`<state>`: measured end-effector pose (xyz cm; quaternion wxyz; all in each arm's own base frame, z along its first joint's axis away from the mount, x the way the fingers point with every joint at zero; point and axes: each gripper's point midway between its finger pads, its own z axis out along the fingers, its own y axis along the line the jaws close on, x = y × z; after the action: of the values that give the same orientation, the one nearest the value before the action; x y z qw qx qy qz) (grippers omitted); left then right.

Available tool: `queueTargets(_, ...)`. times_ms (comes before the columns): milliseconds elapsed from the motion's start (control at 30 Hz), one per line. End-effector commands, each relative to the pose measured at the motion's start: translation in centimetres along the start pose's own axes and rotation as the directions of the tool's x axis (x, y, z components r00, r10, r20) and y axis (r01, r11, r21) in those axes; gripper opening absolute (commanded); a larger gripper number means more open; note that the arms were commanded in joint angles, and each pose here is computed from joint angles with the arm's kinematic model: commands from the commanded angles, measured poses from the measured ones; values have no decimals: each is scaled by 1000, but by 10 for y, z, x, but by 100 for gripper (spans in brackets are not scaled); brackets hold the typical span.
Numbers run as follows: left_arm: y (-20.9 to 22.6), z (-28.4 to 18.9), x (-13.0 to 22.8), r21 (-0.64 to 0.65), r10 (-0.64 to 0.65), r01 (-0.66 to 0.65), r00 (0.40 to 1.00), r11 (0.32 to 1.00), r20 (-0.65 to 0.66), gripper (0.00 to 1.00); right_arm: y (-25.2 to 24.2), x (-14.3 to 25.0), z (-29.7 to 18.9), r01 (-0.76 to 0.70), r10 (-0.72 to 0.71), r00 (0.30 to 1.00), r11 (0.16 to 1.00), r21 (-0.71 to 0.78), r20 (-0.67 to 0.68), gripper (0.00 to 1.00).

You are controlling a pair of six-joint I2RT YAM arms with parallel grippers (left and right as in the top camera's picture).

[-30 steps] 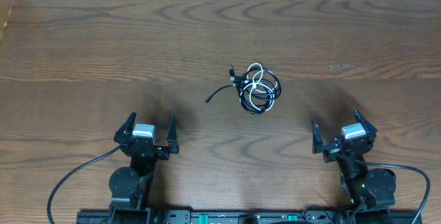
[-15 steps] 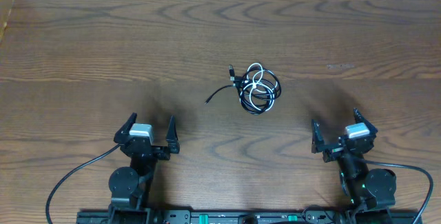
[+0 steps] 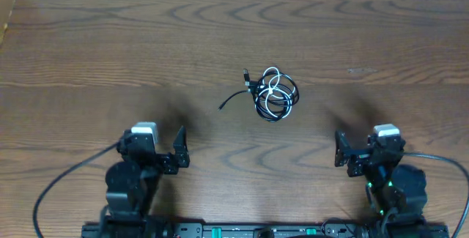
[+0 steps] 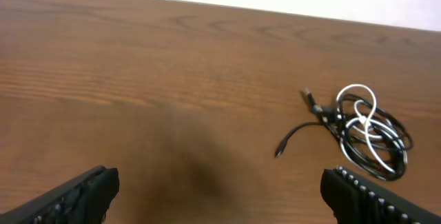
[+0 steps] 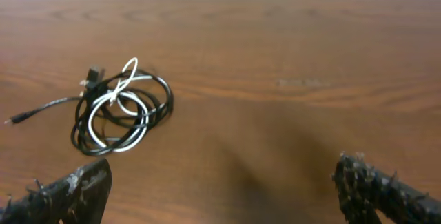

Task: Untangle cables
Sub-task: 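Move both grippers forward toward the tangled black and white cables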

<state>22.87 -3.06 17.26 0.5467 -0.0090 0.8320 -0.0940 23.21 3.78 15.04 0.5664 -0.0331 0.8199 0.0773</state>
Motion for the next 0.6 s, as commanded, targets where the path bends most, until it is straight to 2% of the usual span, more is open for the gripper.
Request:
queueTargets(0, -7, -8, -22, 9, -18, 19, 999, 1000, -48, 98, -1, -18, -2, -22, 22, 999, 1000, 17, -31, 99)
queueTargets(267, -11, -12, -43, -27, -41, 35, 962, 999, -271, 98, 1, -21, 12, -28, 36, 958, 999, 33, -283, 99)
queueTargets(400, -19, -16, -46, -18, -61, 58, 904, 998, -423, 98, 4, -18, 19, -32, 43, 894, 999, 31, -447, 99)
queueTargets(567, -19, -23, -40, -59, -88, 66, 810, 996, -580, 98, 3, -18, 26, 31, -21, 798, 1000, 5, -602, 99)
